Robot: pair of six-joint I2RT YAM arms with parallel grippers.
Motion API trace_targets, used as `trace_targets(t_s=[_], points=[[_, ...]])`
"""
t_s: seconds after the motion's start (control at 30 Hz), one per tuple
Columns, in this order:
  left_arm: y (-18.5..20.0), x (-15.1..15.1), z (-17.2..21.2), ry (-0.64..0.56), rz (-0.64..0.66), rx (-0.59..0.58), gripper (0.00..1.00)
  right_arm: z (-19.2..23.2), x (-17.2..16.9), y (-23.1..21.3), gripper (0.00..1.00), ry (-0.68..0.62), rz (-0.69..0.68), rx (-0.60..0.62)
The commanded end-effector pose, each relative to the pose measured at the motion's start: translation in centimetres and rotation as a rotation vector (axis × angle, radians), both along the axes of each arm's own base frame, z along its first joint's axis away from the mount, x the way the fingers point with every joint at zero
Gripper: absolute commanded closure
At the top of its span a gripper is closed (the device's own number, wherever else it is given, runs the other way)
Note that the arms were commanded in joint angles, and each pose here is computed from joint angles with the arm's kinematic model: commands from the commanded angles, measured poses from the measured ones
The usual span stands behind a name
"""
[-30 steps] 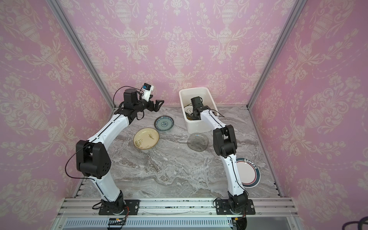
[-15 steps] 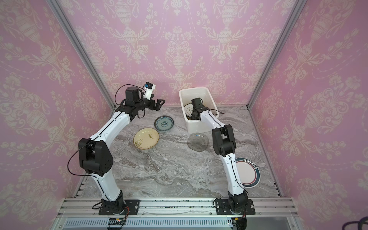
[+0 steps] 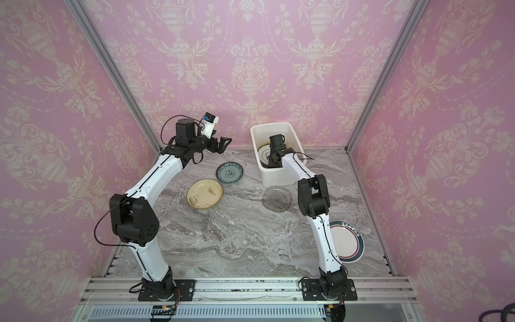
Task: Place the plates into the plastic bin on the countertop
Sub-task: 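Lower the plate into the bin against the stacked plates with the right gripper, then open the right gripper and lift it from the plate in the bin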
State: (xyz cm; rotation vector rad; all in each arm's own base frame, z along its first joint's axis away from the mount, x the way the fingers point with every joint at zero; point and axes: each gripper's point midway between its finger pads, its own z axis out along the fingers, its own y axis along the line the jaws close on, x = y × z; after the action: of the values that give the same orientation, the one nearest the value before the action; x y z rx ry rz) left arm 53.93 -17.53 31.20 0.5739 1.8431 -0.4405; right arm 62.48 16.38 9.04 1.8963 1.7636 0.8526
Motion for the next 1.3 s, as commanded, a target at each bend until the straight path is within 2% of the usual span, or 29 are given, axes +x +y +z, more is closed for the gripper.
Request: trace_targets(t_s=[0.0, 0.27, 0.43, 0.63, 0.97, 1.13, 1.27], points=[[-0.1, -0.1, 0.8, -0.026, -0.004, 0.038, 0.01, -5.0, -2.4, -3.1, 0.00, 0.189, -0.052, -0.059], [0.4, -1.0, 1.9, -0.071, 0.015, 0.036, 0.01, -0.4, -3.0, -3.4, 0.00, 0.156, -0.032, -0.091], [1.4, -1.7, 3.1, -0.075, 0.078, 0.001, 0.01, 2.1, -3.7, -3.5, 0.00, 0.123, -0.015, -0.105], [2.6, -3.0, 3.6, -0.046, 0.142, -0.017, 0.01, 3.1, -4.7, -3.6, 0.00, 0.103, 0.004, -0.114], [3.7, -5.7, 4.2, -0.084, 0.179, -0.017, 0.01, 5.9, -5.0, -3.1, 0.00, 0.042, 0.050, -0.141], [6.0, -5.8, 5.4, -0.092, 0.319, -0.113, 0.01, 9.8, -5.1, -2.7, 0.00, -0.045, 0.114, -0.228], [7.8, -6.4, 6.3, -0.078, 0.334, -0.281, 0.01, 12.9, -6.2, -2.7, 0.00, -0.108, 0.181, -0.334]])
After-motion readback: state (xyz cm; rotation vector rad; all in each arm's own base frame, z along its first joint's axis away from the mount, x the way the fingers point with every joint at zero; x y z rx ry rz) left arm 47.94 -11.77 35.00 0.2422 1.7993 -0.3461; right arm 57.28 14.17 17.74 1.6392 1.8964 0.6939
